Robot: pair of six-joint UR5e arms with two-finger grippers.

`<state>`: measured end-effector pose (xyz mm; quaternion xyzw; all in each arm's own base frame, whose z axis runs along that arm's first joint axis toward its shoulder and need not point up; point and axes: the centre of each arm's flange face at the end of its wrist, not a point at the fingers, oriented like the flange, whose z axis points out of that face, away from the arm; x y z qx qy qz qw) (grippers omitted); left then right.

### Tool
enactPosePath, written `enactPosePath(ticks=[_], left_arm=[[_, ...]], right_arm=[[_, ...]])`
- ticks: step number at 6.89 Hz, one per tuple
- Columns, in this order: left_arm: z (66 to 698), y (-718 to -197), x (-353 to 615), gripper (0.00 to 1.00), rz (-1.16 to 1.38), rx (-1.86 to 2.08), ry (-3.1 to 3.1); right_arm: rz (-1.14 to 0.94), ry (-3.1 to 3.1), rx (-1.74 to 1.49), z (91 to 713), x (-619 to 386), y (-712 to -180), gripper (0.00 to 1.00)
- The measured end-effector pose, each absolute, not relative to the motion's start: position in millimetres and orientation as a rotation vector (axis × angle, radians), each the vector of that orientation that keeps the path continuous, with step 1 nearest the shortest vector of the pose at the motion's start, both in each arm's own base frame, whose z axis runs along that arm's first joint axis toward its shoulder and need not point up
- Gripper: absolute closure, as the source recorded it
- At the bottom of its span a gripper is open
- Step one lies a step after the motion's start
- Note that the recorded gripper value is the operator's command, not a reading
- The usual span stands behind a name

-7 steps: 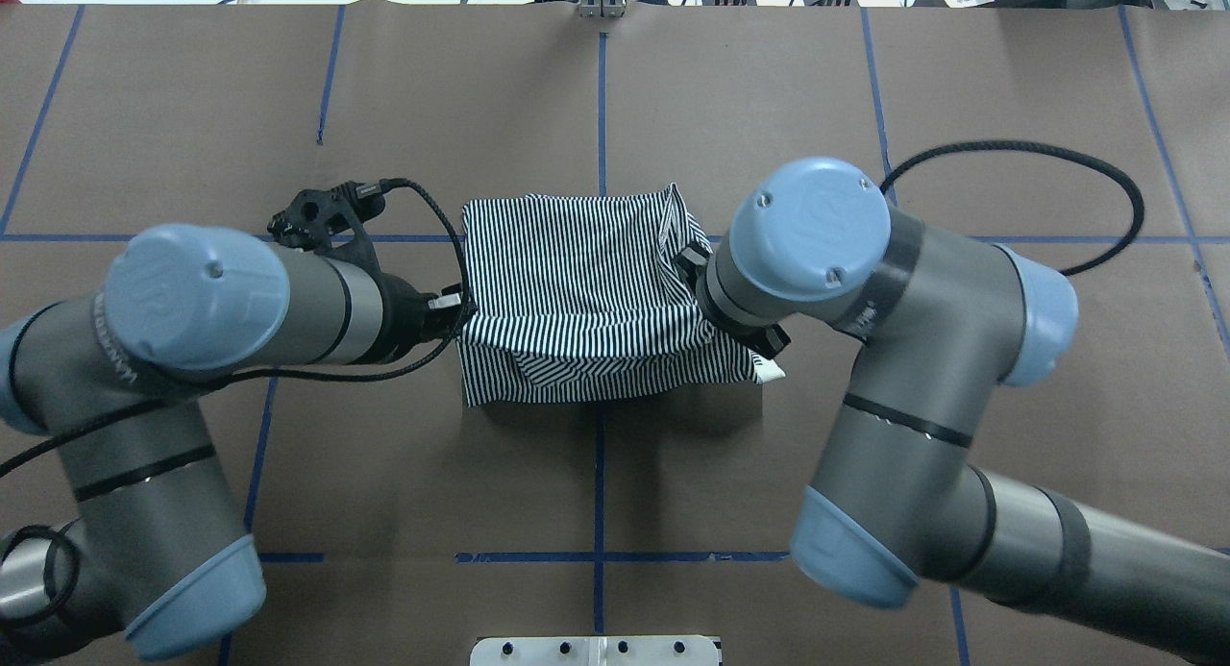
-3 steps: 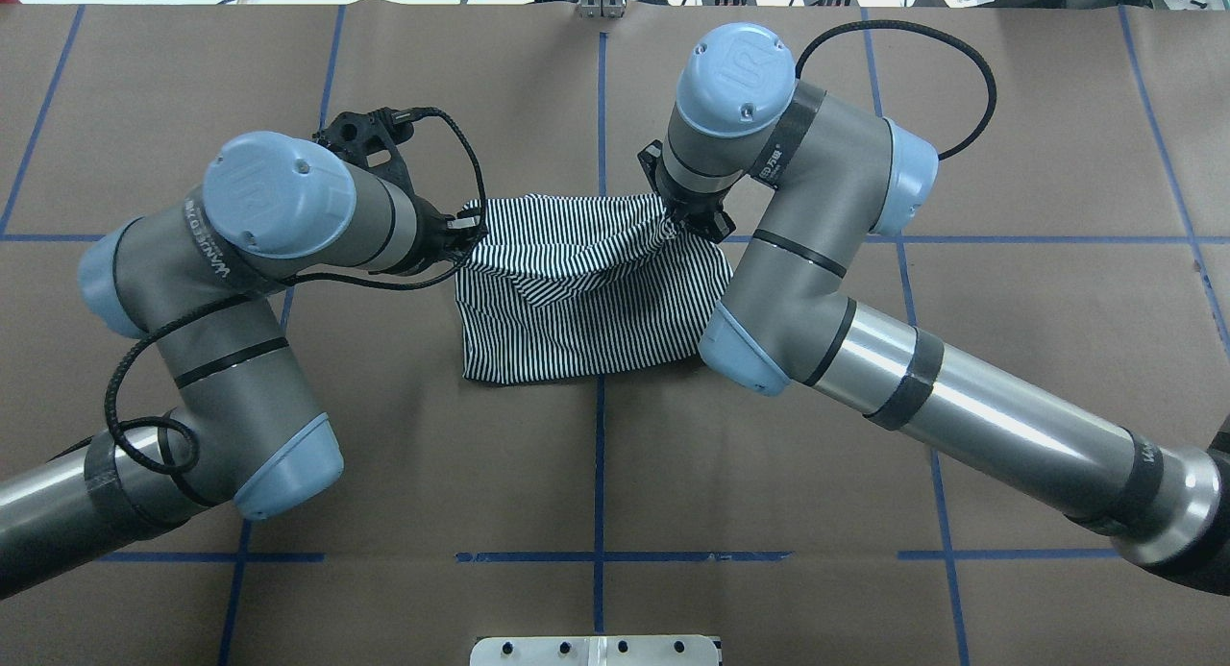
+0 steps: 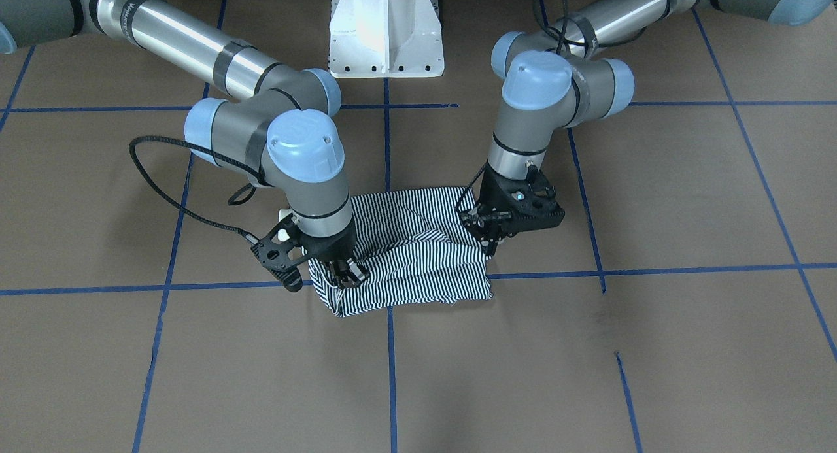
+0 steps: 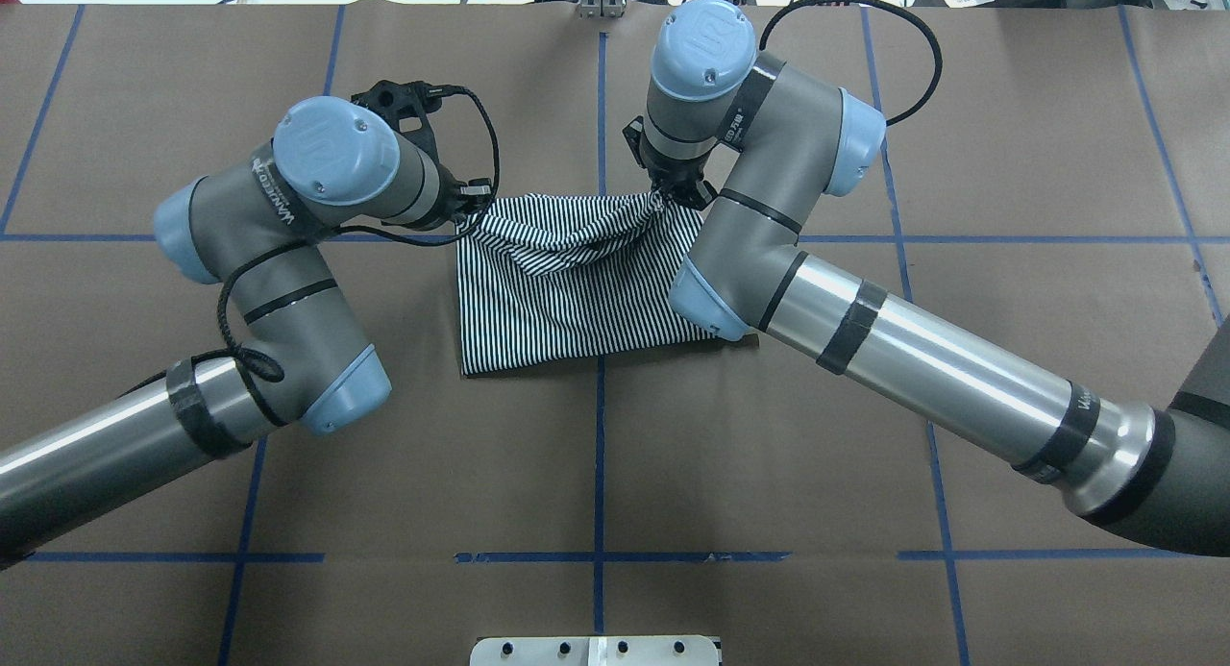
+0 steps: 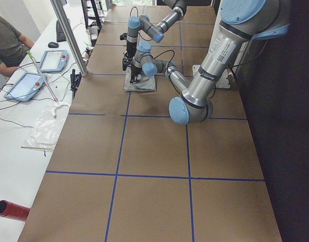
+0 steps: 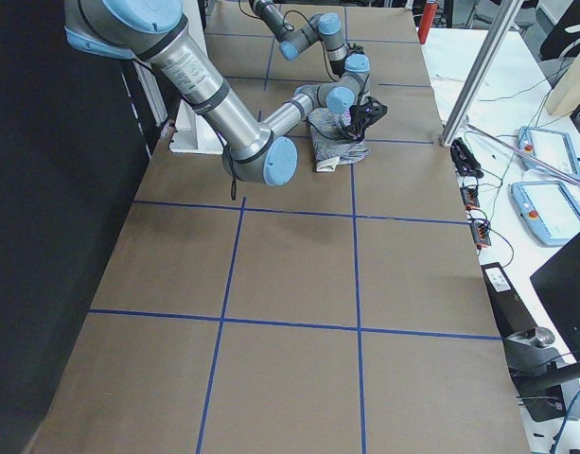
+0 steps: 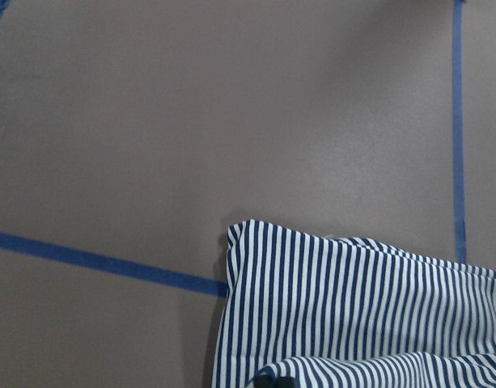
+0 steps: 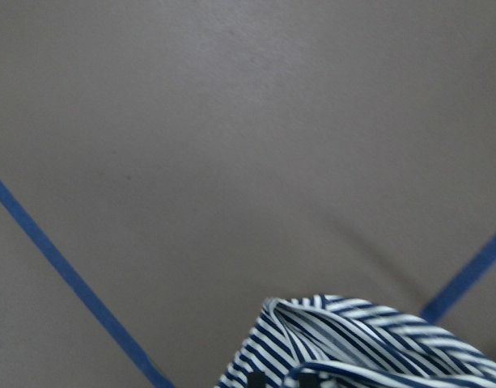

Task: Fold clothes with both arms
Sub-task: 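Release the shirt with both grippers and raise them away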

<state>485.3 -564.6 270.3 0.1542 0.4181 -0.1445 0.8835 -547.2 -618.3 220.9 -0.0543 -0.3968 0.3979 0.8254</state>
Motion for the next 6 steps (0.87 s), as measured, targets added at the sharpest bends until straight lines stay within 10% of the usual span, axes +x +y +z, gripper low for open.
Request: enactPosePath(ticks=[3,4,6], left_arm=[[280,-631,455,0.28,-0.279,0.430,0.905],[271,-624,445,0.87,-0.273,0.430,0.942],[260,-588,450,1.00,-0.269,0.374,1.018]], right_arm=[[0.737,-0.871,-0.058,231,-531,-664,0.00],[0.726,-0.878,-0.053,240,-522,-662,0.00],[0.717,-0.901,-0.057,248,-500,-657,0.00]])
